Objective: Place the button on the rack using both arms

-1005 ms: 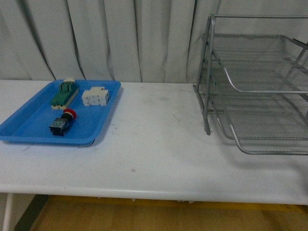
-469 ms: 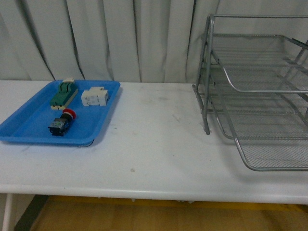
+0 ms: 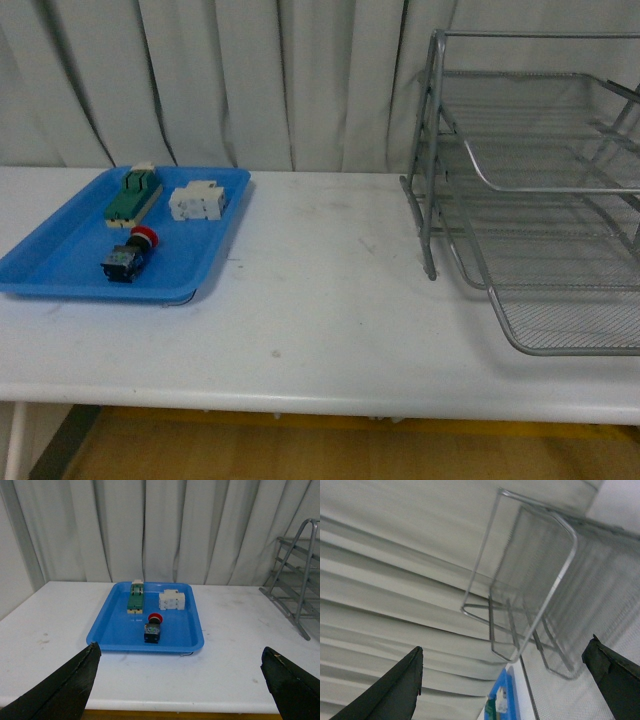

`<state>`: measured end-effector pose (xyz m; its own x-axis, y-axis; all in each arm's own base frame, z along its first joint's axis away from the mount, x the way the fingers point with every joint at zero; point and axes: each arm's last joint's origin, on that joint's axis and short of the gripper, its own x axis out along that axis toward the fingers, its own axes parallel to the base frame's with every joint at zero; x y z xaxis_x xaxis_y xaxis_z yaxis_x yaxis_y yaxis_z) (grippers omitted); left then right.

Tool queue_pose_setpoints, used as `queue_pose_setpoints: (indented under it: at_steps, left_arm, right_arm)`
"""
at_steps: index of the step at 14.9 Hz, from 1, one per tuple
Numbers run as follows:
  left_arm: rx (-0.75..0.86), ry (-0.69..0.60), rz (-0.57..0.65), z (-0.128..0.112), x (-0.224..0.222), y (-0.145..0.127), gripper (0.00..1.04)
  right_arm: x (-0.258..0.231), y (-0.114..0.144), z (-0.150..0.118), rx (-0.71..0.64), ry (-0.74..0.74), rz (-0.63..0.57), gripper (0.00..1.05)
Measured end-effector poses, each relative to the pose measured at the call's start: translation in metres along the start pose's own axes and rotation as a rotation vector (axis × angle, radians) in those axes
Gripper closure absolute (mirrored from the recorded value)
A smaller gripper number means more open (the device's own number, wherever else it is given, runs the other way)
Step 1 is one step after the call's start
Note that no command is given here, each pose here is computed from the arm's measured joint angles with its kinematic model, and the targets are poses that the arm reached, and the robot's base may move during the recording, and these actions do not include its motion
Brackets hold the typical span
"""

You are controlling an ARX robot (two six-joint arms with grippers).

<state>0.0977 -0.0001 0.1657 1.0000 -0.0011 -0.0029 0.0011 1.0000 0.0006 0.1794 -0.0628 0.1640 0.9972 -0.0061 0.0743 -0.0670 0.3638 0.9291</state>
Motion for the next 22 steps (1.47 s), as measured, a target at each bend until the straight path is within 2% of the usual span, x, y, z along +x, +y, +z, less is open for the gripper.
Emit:
queue_pose_setpoints:
  at_steps: [2,3,4,6,8,9,11,15,17,18,22]
  left_arm:
    - [0.000,0.000,0.000,0.000,0.000,0.000,0.07]
    - [0.000,0.000,0.000,0.000,0.000,0.000,0.07]
    - [0.000,0.000,0.000,0.000,0.000,0.000,0.07]
    - [0.000,0.000,0.000,0.000,0.000,0.000,0.07]
    - [0.000,0.000,0.000,0.000,0.000,0.000,0.07]
    - [0.000,0.000,0.000,0.000,0.000,0.000,0.07]
    - [0.000,0.000,0.000,0.000,0.000,0.000,0.07]
    - [0.000,0.000,0.000,0.000,0.000,0.000,0.07]
    - [0.000,0.000,0.000,0.000,0.000,0.000,0.07]
    - [0.000,0.000,0.000,0.000,0.000,0.000,0.07]
    - [0.000,0.000,0.000,0.000,0.000,0.000,0.07]
  right_arm:
    - [-0.013,0.023,0.016,-0.149,-0.071,0.039,0.06]
    - [-0.015,0.033,0.023,-0.250,-0.063,0.021,0.10]
    - [-0.017,0.045,0.024,-0.383,-0.041,0.003,0.18]
    - [-0.031,0.064,0.009,-0.765,0.022,-0.003,0.39]
    - [-0.041,0.056,-0.010,-1.048,0.072,-0.036,0.63]
    - [-0.044,0.050,-0.018,-1.113,0.082,-0.049,0.76]
    - [-0.050,0.049,-0.027,-1.171,0.069,-0.037,1.02]
    - [-0.060,0.040,-0.041,-1.191,0.070,-0.053,1.03]
    - [-0.063,0.043,-0.052,-1.192,0.081,-0.014,1.03]
    - [-0.065,0.040,-0.051,-1.192,0.068,-0.042,1.03]
    - [-0.070,0.033,-0.054,-1.193,0.057,-0.032,1.03]
